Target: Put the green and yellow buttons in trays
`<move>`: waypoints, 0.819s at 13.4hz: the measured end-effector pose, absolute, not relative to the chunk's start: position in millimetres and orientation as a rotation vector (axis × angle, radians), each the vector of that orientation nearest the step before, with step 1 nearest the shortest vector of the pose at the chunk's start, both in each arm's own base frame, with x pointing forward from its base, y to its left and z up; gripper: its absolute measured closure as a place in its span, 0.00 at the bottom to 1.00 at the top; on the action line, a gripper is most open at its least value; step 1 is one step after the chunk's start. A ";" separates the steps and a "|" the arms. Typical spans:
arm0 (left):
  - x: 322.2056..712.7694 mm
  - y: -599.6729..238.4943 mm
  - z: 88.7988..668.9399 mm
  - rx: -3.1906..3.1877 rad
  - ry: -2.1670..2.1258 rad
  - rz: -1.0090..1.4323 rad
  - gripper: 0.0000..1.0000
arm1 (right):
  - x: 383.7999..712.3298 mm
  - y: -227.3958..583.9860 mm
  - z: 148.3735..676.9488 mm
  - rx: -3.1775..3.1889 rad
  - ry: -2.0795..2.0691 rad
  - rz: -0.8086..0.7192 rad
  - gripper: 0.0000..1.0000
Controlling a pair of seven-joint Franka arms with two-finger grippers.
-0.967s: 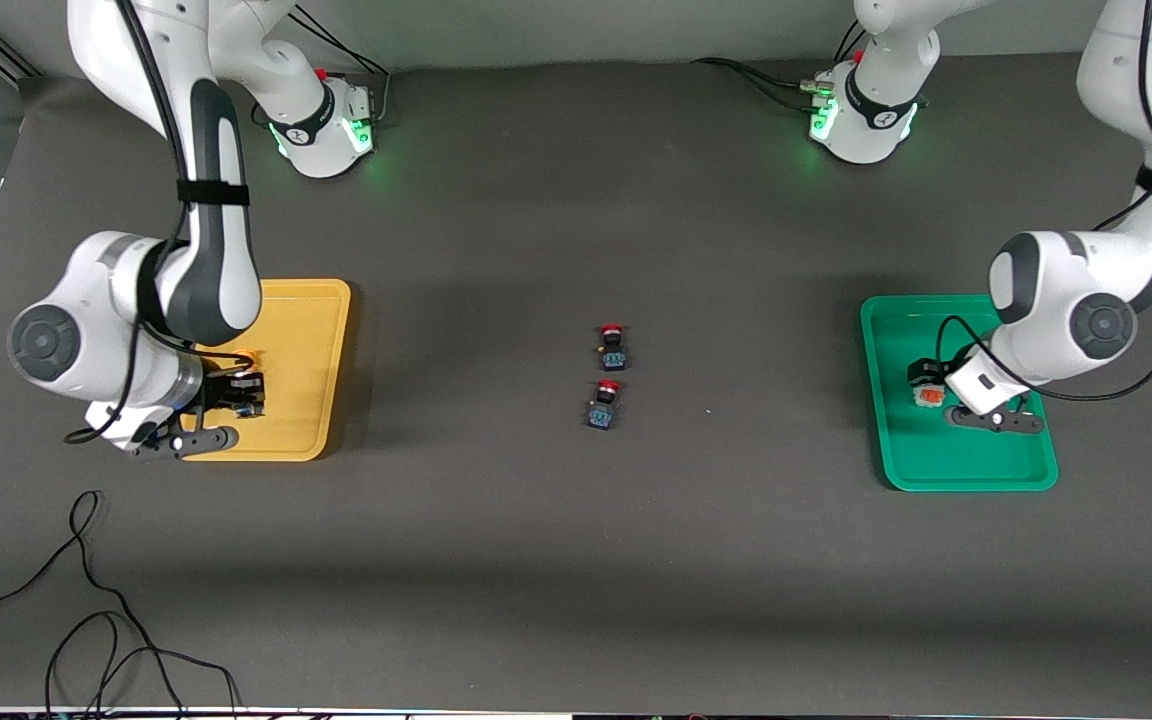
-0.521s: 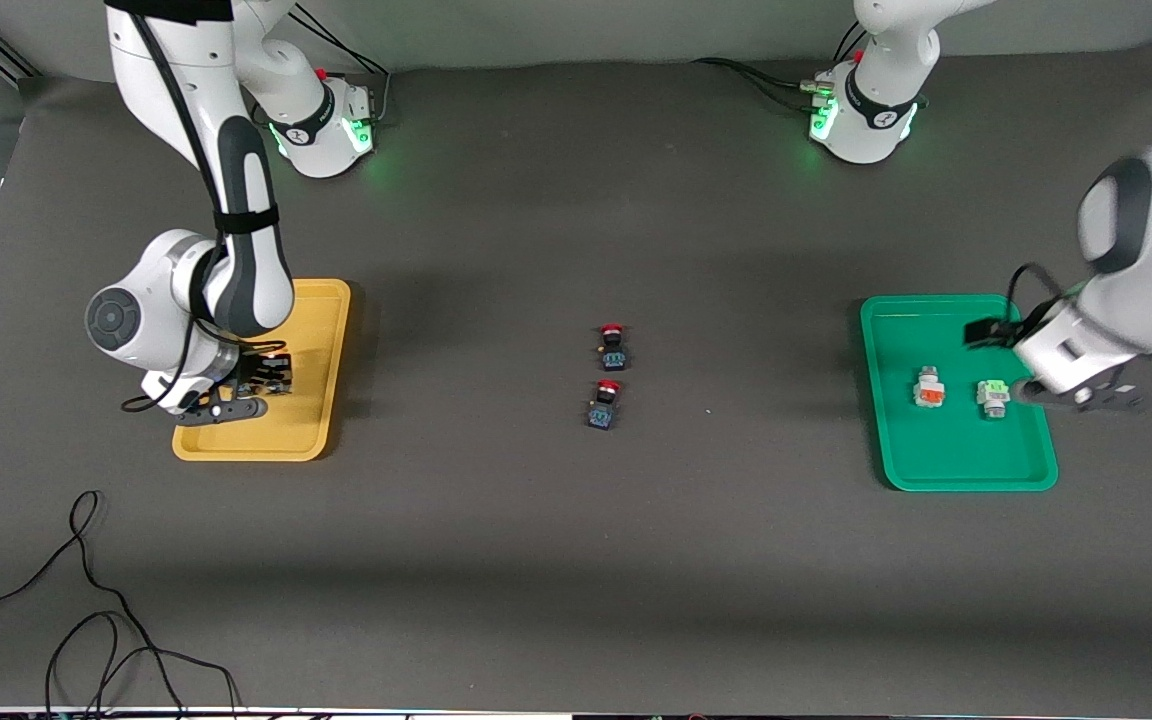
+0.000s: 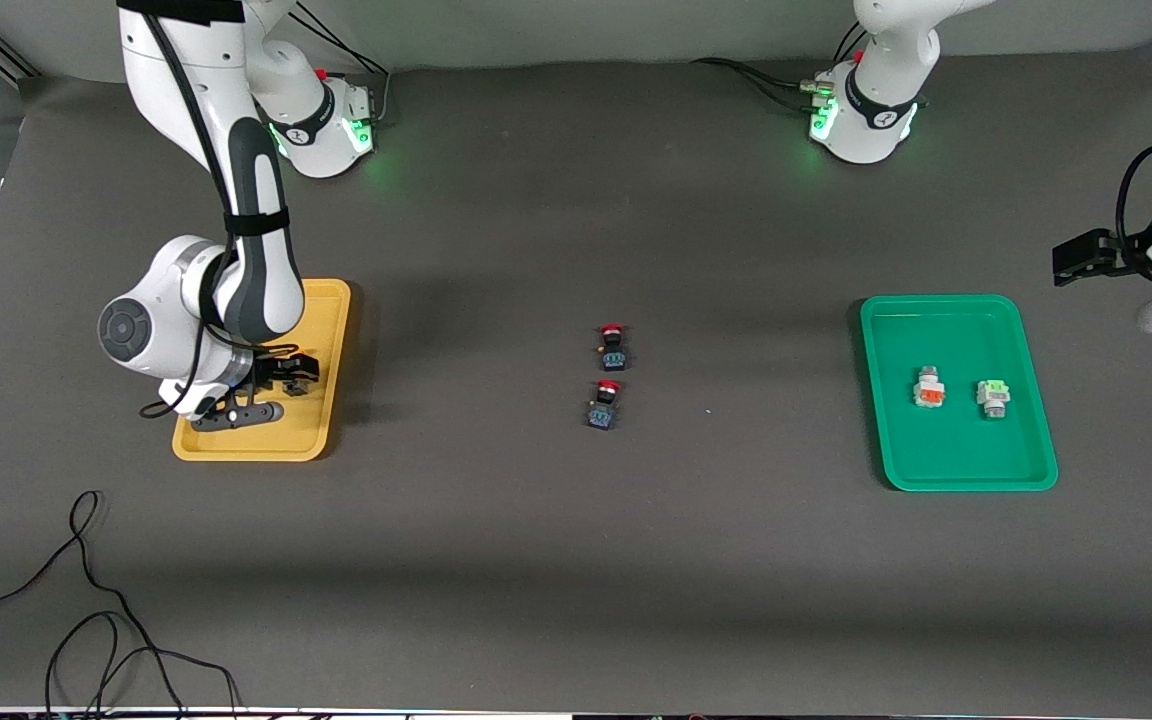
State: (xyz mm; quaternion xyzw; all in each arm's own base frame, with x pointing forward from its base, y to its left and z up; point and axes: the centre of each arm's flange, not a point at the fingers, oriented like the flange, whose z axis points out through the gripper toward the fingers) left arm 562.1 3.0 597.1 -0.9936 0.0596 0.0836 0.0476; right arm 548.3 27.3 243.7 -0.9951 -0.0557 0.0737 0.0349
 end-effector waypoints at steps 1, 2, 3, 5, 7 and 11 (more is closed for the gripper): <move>562.8 0.2 596.3 -3.031 0.191 0.263 0.00 | 558.4 29.2 260.6 -3.053 -0.179 0.232 0.00; 563.0 -0.8 593.6 -3.031 0.195 0.281 0.00 | 568.6 30.5 280.5 -3.046 -0.190 0.248 0.00; 563.6 -0.3 591.1 -3.032 0.195 0.293 0.00 | 578.5 33.1 303.4 -3.041 -0.201 0.275 0.00; 565.3 0.8 587.7 -3.034 0.195 0.303 0.00 | 594.3 39.1 350.4 -3.051 -0.228 0.312 0.00; 565.8 1.1 586.6 -3.034 0.195 0.308 0.00 | 603.6 42.6 391.1 -3.058 -0.259 0.330 0.00; 563.3 -6.7 590.4 -3.028 0.211 0.322 0.00 | 609.8 51.7 451.5 -3.076 -0.318 0.369 0.00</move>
